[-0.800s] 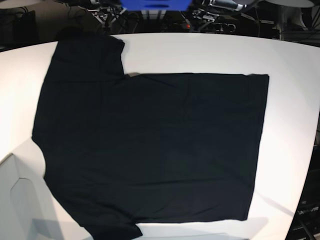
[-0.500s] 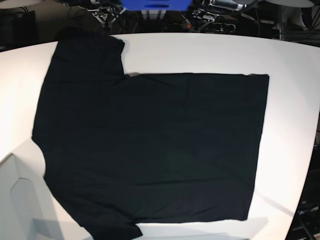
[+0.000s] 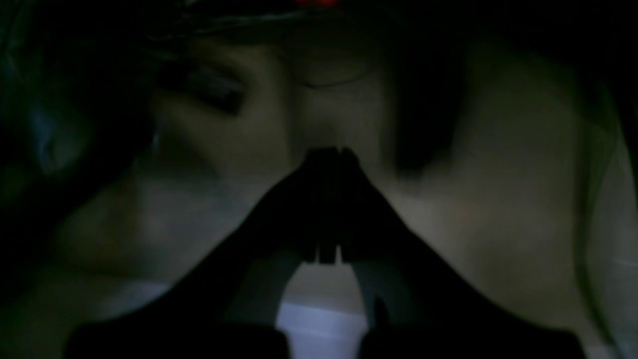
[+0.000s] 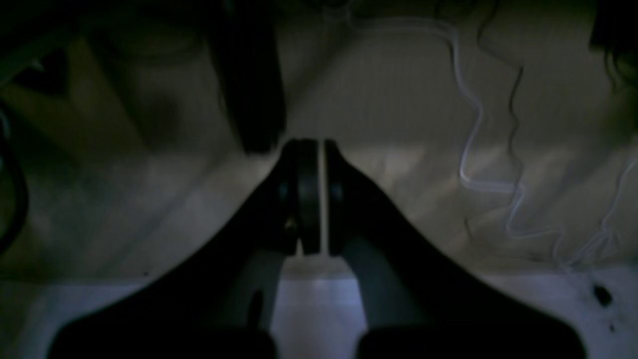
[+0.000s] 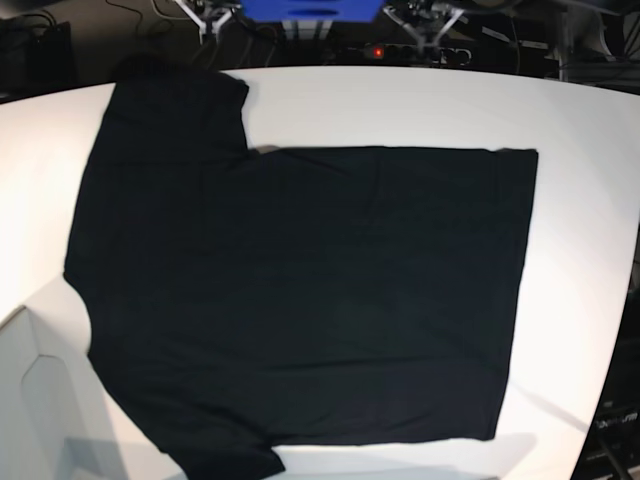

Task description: Fold the T-shirt properly

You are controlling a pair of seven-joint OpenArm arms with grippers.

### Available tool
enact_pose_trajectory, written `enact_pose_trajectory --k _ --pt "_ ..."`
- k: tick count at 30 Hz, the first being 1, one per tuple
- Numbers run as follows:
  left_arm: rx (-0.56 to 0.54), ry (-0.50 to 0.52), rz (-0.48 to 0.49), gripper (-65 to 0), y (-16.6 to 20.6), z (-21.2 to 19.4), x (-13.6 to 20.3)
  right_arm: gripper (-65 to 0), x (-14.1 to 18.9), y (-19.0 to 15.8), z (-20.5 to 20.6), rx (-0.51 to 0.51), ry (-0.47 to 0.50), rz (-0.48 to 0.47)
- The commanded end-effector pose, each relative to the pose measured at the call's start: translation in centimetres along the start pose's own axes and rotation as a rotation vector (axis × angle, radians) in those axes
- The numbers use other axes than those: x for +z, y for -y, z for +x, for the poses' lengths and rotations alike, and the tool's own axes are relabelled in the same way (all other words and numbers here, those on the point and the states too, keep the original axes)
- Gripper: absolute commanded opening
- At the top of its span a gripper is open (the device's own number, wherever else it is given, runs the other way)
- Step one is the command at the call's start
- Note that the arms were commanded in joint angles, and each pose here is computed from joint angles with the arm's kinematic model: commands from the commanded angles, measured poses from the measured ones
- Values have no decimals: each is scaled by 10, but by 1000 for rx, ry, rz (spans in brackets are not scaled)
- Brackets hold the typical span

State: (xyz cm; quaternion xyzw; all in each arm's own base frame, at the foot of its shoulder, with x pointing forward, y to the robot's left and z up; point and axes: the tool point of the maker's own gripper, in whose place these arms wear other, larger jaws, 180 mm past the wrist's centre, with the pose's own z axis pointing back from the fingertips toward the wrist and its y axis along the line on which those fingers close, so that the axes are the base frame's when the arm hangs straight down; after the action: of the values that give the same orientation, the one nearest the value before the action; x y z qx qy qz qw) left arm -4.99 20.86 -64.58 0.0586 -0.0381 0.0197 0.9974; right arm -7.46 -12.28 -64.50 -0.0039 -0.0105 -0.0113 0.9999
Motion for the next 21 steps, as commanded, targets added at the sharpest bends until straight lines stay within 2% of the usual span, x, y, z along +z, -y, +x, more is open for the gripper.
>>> enact_pose_trajectory --k 1,8,21 --pt "14 40 5 -649 -7 -2 6 -650 6 -1 -2 -3 41 4" --pt "17 203 -9 -649 -28 14 47 -650 53 3 2 0 195 -1" --pt "42 341 -88 -649 -33 23 117 -650 150 14 41 24 444 -16"
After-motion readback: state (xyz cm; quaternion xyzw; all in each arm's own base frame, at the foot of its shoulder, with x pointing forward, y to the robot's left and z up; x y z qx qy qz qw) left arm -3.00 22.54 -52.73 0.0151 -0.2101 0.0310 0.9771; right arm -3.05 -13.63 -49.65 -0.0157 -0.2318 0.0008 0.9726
